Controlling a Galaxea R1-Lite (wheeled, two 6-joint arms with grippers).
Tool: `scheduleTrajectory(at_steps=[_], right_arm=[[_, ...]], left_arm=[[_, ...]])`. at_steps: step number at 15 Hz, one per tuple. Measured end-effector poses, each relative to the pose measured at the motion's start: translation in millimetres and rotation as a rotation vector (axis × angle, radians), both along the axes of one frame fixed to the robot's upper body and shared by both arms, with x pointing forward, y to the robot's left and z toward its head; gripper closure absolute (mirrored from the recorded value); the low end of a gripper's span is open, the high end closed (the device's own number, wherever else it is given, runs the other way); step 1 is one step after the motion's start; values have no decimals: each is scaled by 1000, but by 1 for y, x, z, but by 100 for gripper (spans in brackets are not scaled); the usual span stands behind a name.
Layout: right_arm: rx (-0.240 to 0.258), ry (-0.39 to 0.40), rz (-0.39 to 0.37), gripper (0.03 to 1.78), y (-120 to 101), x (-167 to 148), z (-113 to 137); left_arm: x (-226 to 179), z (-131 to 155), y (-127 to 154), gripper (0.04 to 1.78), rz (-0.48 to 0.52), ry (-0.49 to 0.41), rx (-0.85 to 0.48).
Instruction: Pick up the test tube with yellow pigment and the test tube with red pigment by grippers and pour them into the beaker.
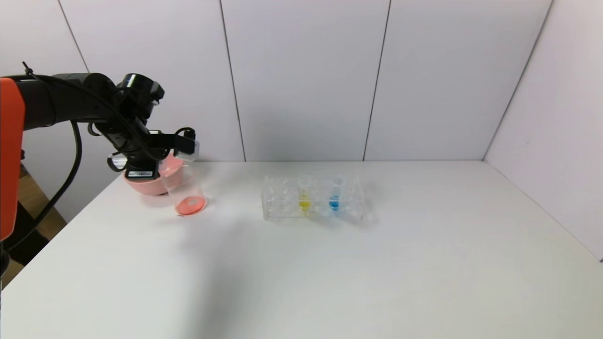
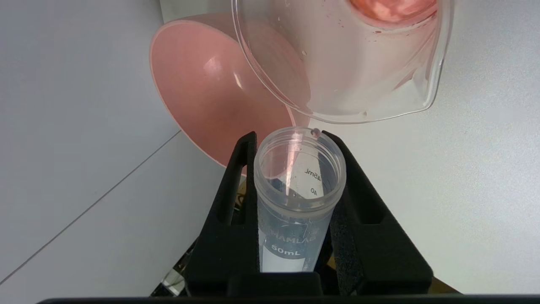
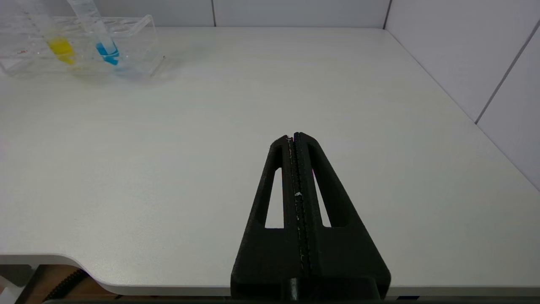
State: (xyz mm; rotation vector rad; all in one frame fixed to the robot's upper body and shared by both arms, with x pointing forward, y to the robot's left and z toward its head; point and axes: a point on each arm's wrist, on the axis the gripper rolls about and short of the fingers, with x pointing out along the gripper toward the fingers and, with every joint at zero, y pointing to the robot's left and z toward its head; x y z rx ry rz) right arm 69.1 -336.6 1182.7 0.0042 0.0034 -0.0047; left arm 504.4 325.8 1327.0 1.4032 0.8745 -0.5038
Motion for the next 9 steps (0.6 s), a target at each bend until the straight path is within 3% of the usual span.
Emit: scheduleTrajectory(at_steps=[3,5,9], right_arm=[[0,0,0,170,0,0,0],[0,0,0,170,0,0,0],[0,0,0,170,0,0,0]], left_arm=[[-3,6,1,133,39,-31,-38],[-7,14,2,133,116,-70,-102],[-14,38,9,133,323,-219,-372]])
